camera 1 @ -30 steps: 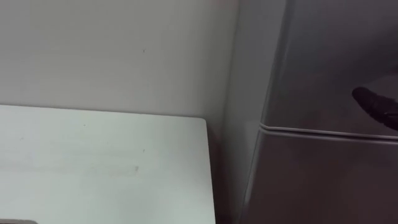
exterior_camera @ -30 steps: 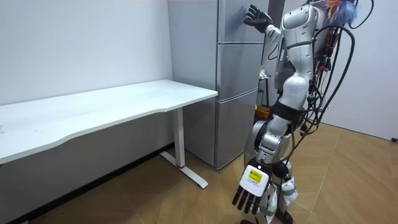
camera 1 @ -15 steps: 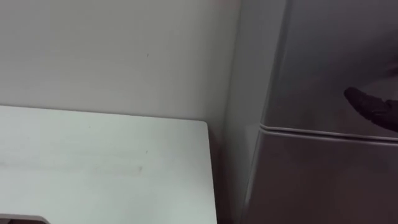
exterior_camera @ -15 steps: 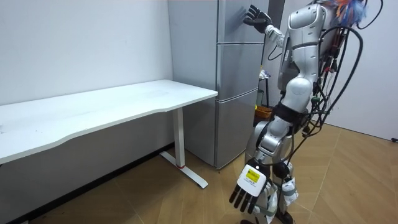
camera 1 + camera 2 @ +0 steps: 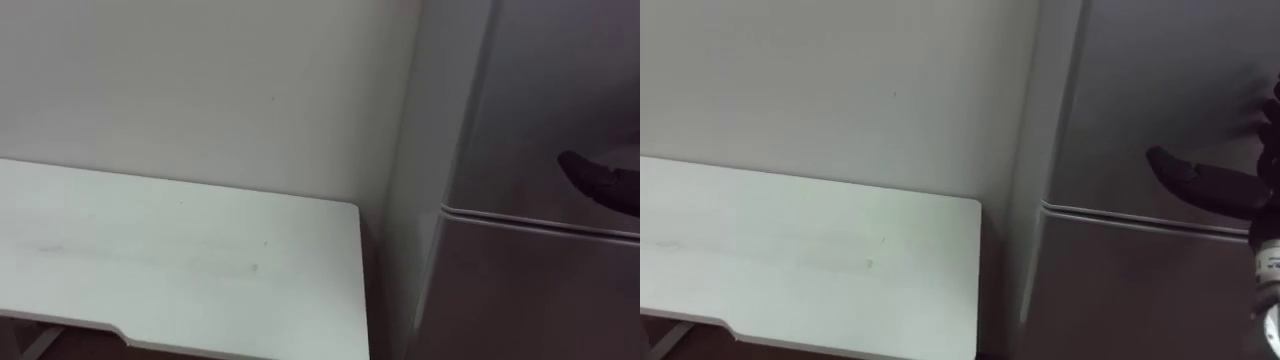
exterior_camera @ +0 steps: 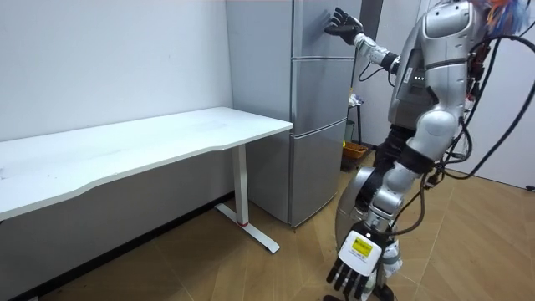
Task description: Put the bottle in the upper fridge
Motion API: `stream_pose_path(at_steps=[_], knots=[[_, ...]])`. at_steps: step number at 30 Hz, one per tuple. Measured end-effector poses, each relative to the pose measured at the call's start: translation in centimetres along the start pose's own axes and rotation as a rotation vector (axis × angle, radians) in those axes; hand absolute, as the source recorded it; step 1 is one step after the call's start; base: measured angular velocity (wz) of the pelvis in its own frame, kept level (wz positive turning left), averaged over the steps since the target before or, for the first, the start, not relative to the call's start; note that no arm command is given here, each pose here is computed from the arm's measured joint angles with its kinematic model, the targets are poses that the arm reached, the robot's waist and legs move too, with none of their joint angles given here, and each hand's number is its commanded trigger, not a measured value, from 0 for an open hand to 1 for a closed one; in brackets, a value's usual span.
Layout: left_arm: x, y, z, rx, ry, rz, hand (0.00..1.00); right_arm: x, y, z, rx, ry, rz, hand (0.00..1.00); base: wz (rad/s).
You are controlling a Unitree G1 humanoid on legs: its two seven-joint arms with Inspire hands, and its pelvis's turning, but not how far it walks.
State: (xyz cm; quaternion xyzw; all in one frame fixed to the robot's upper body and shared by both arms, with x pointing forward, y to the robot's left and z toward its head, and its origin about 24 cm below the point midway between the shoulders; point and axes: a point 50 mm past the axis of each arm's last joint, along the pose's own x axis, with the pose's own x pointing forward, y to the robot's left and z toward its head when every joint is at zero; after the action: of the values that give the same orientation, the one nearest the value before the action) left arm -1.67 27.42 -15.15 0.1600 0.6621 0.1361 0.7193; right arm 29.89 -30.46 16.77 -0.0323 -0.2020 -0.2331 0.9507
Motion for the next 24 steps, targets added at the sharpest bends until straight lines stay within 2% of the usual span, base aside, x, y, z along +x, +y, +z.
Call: stream_pose_path(at_steps=[5,13,21,24], knots=[[-0.1,0.1,0.0,0.003,-0.012,0.002,0.00,0.0,-0.5,-0.1,0.013,0.013,-0.048,0.00,0.06],[-0.4,0.2,-1.5,-0.011,0.011,0.000,0.00,0.1,-0.3,0.8,0.199,0.034,-0.058,0.00,0.02],[-0.4,0.4,-0.9,-0.026,-0.035,0.014,0.00,0.0,-0.4,1.2,0.204,0.021,-0.082,0.00,0.00],[-0.4,0.8,-0.5,-0.046,-0.050,0.028,0.00,-0.2,-1.5,1.6,0.207,0.006,-0.119,0.00,0.10]])
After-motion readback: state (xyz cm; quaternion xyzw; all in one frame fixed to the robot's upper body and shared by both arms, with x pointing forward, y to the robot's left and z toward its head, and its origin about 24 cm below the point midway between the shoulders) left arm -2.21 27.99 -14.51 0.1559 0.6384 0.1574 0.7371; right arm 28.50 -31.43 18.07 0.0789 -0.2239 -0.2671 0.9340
